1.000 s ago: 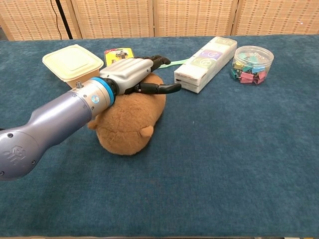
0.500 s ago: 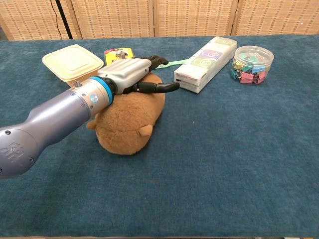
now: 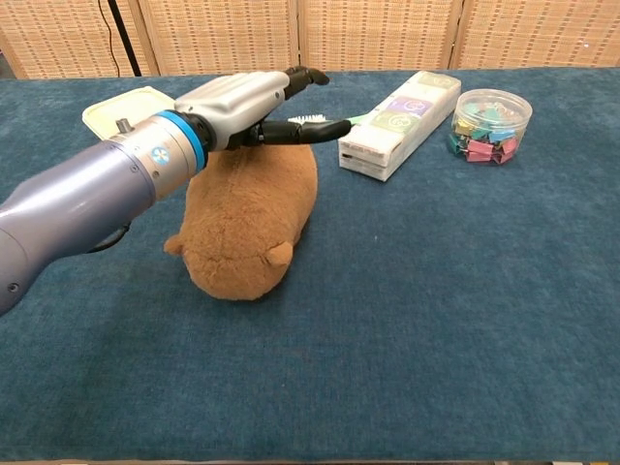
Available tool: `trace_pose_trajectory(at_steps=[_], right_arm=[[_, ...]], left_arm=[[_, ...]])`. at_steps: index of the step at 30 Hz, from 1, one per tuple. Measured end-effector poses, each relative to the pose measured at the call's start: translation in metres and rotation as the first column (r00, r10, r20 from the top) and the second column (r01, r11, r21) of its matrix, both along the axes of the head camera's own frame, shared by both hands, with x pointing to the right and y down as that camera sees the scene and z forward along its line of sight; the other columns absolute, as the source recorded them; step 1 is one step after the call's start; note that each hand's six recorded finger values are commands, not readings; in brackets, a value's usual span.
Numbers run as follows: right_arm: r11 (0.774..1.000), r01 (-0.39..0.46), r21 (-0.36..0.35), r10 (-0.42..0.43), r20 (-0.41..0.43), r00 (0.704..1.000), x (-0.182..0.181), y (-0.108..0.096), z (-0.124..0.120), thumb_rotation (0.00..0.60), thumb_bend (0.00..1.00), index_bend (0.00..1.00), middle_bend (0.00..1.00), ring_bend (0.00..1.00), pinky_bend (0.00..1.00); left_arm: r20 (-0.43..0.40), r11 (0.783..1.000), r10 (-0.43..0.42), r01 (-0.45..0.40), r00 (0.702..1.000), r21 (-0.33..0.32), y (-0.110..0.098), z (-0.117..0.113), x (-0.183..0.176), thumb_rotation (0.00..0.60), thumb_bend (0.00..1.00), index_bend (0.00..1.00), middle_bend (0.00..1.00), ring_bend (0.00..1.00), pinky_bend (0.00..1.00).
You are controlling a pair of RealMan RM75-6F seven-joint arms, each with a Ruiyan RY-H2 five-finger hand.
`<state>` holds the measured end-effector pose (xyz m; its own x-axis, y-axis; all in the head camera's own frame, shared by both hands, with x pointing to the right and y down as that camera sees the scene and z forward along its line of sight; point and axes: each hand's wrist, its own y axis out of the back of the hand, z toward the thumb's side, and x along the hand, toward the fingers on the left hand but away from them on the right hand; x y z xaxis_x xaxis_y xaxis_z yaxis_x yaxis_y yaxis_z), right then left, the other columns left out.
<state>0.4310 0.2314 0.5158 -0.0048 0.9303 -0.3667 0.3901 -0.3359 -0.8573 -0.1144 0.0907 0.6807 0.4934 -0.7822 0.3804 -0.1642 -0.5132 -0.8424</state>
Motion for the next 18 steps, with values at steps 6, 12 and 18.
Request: trace_pose_trajectory(at_steps=[6, 12, 18], right_arm=[[1.0, 0.008, -0.004, -0.008, 0.0, 1.0, -0.003, 0.001, 0.001, 0.6, 0.0, 0.0, 0.0, 0.0, 0.0], [1.0, 0.022, -0.006, -0.022, -0.003, 1.0, -0.007, 0.003, 0.001, 0.6, 0.0, 0.0, 0.0, 0.0, 0.0], [0.999, 0.034, -0.007, -0.034, -0.011, 0.999, -0.01, 0.004, 0.002, 0.6, 0.0, 0.0, 0.0, 0.0, 0.0]], left_arm=[[-0.005, 0.999, -0.006, 0.006, 1.0, 0.05, -0.009, -0.037, -0.022, 0.009, 0.0, 0.0, 0.0, 0.0, 0.0], [0.08, 0.994, -0.06, 0.052, 0.995, 0.101, -0.012, -0.06, -0.088, 0.001, 0.0, 0.0, 0.0, 0.0, 0.0], [0.112, 0.984, -0.147, 0.134, 0.983, 0.115, 0.003, -0.068, -0.162, 0.014, 0.0, 0.0, 0.0, 0.0, 0.0]])
